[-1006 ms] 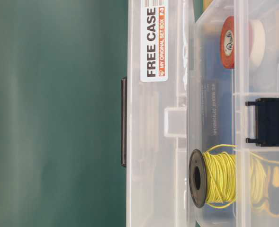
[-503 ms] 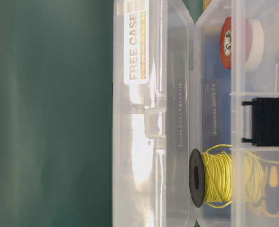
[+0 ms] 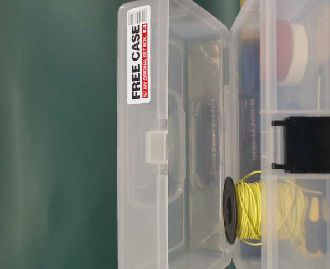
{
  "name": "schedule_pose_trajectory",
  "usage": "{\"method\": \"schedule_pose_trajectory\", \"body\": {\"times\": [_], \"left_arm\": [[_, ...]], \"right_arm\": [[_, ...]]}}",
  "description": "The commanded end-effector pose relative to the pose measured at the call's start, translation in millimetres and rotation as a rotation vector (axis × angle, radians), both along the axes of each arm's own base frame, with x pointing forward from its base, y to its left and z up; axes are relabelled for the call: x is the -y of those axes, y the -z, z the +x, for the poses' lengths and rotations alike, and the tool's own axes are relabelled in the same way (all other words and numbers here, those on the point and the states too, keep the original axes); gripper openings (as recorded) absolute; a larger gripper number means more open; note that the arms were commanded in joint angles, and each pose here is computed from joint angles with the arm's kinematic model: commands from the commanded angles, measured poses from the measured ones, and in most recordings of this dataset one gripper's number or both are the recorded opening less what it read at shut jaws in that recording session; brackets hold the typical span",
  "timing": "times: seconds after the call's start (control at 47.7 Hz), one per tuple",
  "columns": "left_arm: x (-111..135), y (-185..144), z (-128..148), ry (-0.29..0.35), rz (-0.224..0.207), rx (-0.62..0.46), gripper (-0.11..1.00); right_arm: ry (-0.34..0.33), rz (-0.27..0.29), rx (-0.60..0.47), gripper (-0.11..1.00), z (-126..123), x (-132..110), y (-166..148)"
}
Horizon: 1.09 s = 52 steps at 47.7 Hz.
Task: Open the tool box with both arms.
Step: 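Raise and swing the lid back away from the table edge with both grippers, then push the lid fully open backward, then release it with both grippers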
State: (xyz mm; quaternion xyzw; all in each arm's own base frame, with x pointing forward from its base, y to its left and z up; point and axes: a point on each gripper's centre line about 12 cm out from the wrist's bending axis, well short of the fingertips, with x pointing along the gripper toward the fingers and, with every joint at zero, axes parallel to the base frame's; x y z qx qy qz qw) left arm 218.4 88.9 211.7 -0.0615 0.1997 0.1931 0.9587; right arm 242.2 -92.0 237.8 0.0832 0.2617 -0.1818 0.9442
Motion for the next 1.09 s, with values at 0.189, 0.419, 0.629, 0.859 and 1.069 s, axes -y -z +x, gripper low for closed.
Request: {"method": "schedule_pose_trajectory", "body": {"times": [0.189,0.419,0.629,0.859,1.069], "left_arm": [[-9.4,-25.3,10.3,-0.022,0.033,0.088,0.86],[-16.2,-29.6,9.4,-0.047,0.045,0.106,0.86],[-23.9,-32.5,7.4,-0.071,0.076,0.115,0.86],[-36.3,-39.0,2.9,-0.118,0.117,0.154,0.86],[-45.9,-42.3,-1.9,-0.154,0.152,0.164,0.86]], "right_arm": [[0.017,-0.051,0.128,0.85,13.3,9.9,-37.0],[0.038,-0.067,0.144,0.85,12.2,16.4,-40.9],[0.067,-0.081,0.171,0.85,10.3,24.4,-44.8],[0.107,-0.094,0.192,0.85,6.3,34.9,-47.5],[0.143,-0.106,0.208,0.85,2.7,44.2,-49.9]]}}
